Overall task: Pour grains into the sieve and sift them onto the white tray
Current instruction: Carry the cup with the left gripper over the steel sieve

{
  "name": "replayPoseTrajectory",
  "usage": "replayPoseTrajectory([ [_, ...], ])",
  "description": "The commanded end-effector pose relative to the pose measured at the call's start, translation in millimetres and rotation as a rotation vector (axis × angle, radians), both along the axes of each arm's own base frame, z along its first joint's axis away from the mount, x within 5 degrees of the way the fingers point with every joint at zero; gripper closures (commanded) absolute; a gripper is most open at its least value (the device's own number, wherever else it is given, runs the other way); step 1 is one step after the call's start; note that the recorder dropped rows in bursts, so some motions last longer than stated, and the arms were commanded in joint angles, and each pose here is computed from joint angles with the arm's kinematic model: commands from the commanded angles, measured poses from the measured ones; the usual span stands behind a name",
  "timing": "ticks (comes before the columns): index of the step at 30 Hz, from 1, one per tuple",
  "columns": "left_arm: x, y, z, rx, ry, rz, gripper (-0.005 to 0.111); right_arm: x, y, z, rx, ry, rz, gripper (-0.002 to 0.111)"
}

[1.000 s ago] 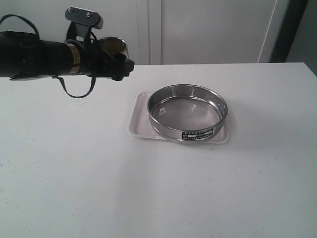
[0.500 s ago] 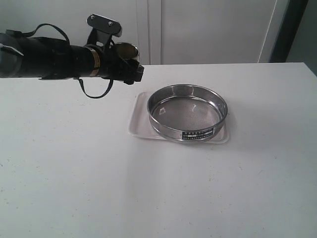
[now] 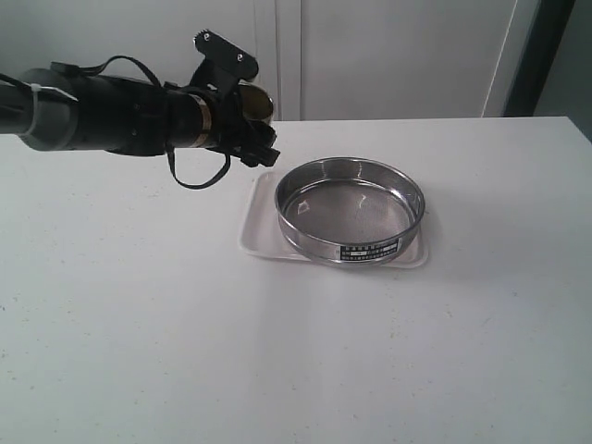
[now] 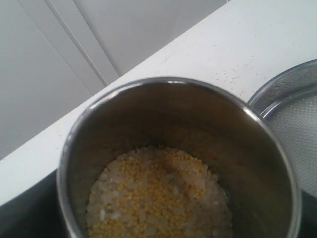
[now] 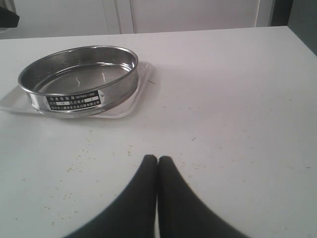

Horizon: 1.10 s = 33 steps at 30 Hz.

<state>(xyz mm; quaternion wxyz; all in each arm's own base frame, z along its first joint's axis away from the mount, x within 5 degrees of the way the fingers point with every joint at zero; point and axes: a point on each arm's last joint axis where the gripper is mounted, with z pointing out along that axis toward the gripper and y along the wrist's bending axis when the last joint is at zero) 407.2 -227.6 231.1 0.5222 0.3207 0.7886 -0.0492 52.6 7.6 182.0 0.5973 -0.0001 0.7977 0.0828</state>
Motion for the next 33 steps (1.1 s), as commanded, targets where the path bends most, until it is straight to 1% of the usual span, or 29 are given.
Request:
replayPoseTrajectory([
  [1, -2.3, -3.9, 9.1, 0.065, -0.061, -0.013, 0.107, 0.1, 0.2, -0.4, 0.003, -0.013, 0.003, 0.108],
  [5, -6.2, -10.9, 10.1, 0.144, -0.111, -0.036, 0.107, 0.1, 0.2, -0.4, 0.003, -0.013, 0.003, 0.108],
  [7, -7.2, -12.2, 10.9, 0.180, -0.136, -0.021, 0.107, 0.1, 0.2, -0.4, 0.003, -0.013, 0.003, 0.108],
  [10, -8.5, -13.7, 11.6, 0.208, -0.153, -0.001, 0.107, 0.1, 0.2, -0.4, 0.003, -0.013, 0.003, 0.108],
  [15, -10.5, -16.7, 11.9, 0.313, -0.202, -0.049, 0.107, 0.1, 0.2, -0.4, 0.003, -0.013, 0.003, 0.108],
  [21, -9.9, -18.5, 9.1, 0.355, -0.216, -0.067, 0.107, 0.1, 0.2, -0.4, 0.003, -0.013, 0.003, 0.108],
  [29, -8.7, -49.1, 9.1, 0.347, -0.255, -0.089, 0.107, 0.1, 0.2, -0.4, 0.003, -0.013, 0.003, 0.108],
  [33, -10.2, -60.6, 2.3, 0.365, -0.261, -0.106, 0.107, 0.1, 0.2, -0.4, 0.003, -0.013, 0.003, 0.108],
])
